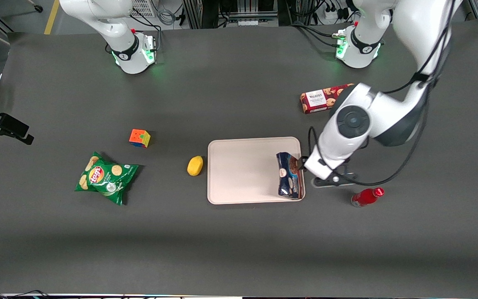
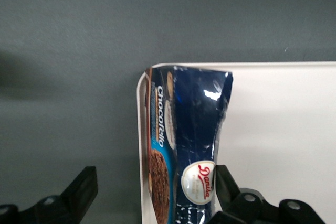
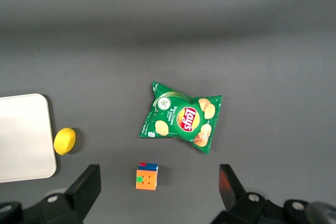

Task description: Place cookie box on tray

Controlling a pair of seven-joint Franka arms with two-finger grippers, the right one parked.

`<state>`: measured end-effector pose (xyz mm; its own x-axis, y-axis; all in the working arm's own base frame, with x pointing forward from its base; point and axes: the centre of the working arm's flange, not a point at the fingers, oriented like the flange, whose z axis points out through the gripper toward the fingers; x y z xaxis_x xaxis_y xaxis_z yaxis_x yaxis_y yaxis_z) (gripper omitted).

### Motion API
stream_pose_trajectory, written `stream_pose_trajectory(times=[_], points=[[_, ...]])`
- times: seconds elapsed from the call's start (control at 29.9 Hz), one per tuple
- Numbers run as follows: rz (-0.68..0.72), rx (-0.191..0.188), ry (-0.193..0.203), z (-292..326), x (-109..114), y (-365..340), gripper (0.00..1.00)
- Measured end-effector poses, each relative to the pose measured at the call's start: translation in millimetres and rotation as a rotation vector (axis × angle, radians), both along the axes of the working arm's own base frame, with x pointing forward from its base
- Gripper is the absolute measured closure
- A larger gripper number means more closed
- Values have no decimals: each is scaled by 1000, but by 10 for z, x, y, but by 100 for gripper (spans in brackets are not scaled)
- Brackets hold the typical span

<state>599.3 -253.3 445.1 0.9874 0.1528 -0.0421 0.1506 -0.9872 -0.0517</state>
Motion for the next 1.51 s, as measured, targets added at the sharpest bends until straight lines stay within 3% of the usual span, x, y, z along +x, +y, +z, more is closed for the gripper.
stream_pose_trajectory(times=[0.17,0.3,0.5,0.64,0.77,1.04,1.2,1.51], points=[[15,4,37,805,3,503,0],[-26,12,42,1541,-78,1101,0],[-153,25,38,2450,-431,1965,0],[-234,17,49,2687,-669,2512,0],[-276,-9,50,2619,-770,2877,0],[-315,-28,-23,1703,-699,2865,0],[-325,-36,-33,1183,-800,2805,0],[-333,-37,-64,1192,-879,2749,0]])
